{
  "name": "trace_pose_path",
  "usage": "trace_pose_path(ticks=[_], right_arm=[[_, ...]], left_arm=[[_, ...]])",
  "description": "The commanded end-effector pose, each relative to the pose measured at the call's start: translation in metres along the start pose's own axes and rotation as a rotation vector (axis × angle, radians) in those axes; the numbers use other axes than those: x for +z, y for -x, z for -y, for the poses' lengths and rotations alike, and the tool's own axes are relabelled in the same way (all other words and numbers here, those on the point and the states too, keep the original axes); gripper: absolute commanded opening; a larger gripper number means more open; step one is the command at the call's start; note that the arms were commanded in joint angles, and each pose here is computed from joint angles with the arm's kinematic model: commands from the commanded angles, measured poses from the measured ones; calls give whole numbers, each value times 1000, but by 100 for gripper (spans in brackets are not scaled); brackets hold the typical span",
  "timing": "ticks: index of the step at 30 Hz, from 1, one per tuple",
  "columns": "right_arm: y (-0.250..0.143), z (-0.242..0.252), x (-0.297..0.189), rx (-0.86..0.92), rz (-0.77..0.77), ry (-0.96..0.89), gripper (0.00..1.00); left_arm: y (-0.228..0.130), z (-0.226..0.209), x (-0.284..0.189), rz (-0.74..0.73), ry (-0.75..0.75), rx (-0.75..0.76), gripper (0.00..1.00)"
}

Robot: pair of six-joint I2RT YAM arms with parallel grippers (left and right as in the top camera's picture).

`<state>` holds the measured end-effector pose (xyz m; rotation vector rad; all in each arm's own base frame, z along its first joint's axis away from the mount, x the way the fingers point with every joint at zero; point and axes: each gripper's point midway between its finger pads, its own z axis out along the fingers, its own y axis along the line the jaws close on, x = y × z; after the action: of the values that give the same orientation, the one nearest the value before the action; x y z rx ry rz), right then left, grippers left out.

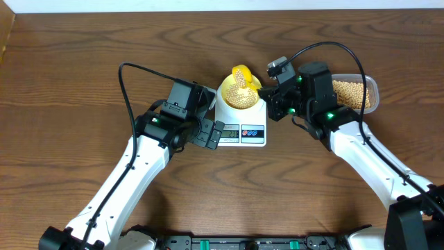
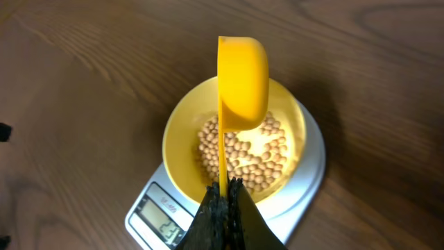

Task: Scoop item into bowl and weigh 50g on scale
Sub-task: 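Tilt the scoop with the right gripper to pour soybeans into bowl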

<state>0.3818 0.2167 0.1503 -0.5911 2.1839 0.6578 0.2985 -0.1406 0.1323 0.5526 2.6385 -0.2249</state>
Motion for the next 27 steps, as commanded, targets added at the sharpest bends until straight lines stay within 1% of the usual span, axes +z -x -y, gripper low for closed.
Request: trace_pose_path(ticks=[1, 19, 23, 27], right_arm=[[4, 2, -1, -42, 12, -22, 1], [9, 0, -4, -47, 25, -18, 1], [17, -3, -10, -62, 55, -19, 1], [16, -2, -10, -95, 47, -23, 1]], left_arm=[[0, 0, -1, 1, 5, 16, 98], [0, 0, -1, 1, 5, 16, 98], [0, 0, -1, 1, 5, 16, 98], [0, 0, -1, 1, 5, 16, 98]])
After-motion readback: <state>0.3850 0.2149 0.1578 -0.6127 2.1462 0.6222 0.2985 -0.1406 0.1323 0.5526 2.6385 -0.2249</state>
